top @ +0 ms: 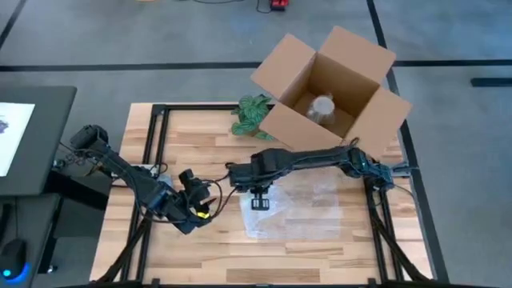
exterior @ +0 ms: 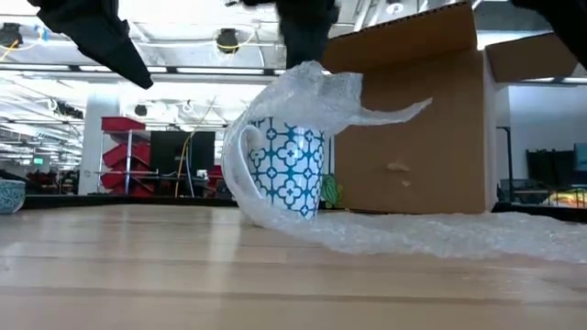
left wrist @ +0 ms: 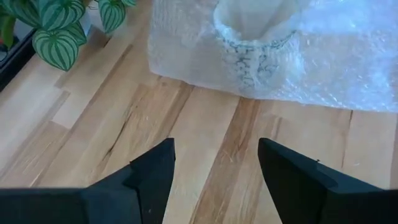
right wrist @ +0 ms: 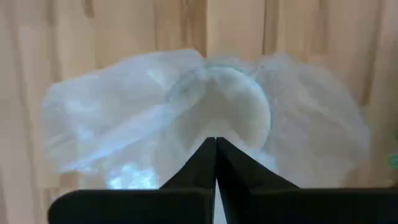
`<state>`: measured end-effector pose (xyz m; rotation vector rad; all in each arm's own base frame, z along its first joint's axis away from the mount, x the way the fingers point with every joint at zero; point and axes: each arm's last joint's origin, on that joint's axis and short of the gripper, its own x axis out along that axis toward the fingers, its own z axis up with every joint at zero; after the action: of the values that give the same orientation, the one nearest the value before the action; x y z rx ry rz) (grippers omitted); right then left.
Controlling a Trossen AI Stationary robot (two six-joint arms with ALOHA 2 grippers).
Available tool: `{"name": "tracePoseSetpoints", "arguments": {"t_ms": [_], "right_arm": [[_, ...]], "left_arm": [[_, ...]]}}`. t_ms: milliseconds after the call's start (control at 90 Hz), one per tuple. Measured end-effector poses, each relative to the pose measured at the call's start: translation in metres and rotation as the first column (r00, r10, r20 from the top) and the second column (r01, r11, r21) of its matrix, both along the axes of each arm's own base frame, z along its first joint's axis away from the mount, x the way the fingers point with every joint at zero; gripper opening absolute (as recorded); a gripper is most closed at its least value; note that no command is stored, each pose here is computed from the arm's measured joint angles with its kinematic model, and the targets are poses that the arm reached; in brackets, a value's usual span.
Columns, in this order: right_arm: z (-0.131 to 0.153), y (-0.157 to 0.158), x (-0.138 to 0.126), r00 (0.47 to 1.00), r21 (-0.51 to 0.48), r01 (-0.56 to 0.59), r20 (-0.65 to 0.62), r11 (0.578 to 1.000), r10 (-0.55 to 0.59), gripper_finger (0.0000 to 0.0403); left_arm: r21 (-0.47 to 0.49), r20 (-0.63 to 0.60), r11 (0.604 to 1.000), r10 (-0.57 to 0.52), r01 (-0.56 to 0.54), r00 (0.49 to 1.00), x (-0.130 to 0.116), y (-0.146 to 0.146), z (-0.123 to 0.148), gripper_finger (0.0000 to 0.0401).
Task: Wrap mug
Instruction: Wrap the blue mug
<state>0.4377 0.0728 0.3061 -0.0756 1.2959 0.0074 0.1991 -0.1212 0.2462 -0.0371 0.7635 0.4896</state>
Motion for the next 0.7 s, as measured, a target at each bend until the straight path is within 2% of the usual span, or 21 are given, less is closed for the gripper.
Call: {"name": "tracePoseSetpoints", "arguments": {"t_ms": [133, 244, 378, 500, 611, 700], "right_arm": [[0.019, 0.034, -0.022, 0.996, -0.010, -0.084, 0.001, 0.996, 0.084, 0.0000], [0.020, 0.066, -0.038, 0.983, 0.024, -0.174, -0.047, 0.985, 0.175, 0.0000], [-0.007, 0.102, -0.052, 0.953, 0.031, -0.262, -0.150, 0.965, 0.264, 0.0000], [-0.045, 0.116, -0.068, 0.939, 0.009, -0.200, -0.282, 0.980, 0.195, 0.0000], [-0.066, 0.117, -0.082, 0.949, 0.003, -0.127, -0.289, 0.992, 0.122, 0.0000], [-0.081, 0.111, -0.096, 0.970, -0.008, -0.043, -0.238, 0.999, 0.040, 0.0000]], "left_arm": [[0.000, -0.001, 1.000, 0.000, 0.000, 1.000, 0.000, 0.000, 0.000, 0.0212], [0.000, 0.002, 1.000, 0.001, -0.001, 1.000, 0.000, 0.000, 0.000, 0.0212], [0.026, 0.064, 0.999, 0.037, -0.039, 0.997, 0.002, 0.000, 0.002, 0.0212], [0.046, 0.111, 0.998, 0.047, -0.052, 0.993, 0.004, 0.000, 0.004, 0.0212], [0.059, 0.117, 0.996, 0.054, -0.061, 0.992, 0.005, 0.001, 0.002, 0.0212], [0.071, 0.100, 0.994, 0.080, -0.087, 0.992, 0.004, 0.008, -0.009, 0.0212]]}}
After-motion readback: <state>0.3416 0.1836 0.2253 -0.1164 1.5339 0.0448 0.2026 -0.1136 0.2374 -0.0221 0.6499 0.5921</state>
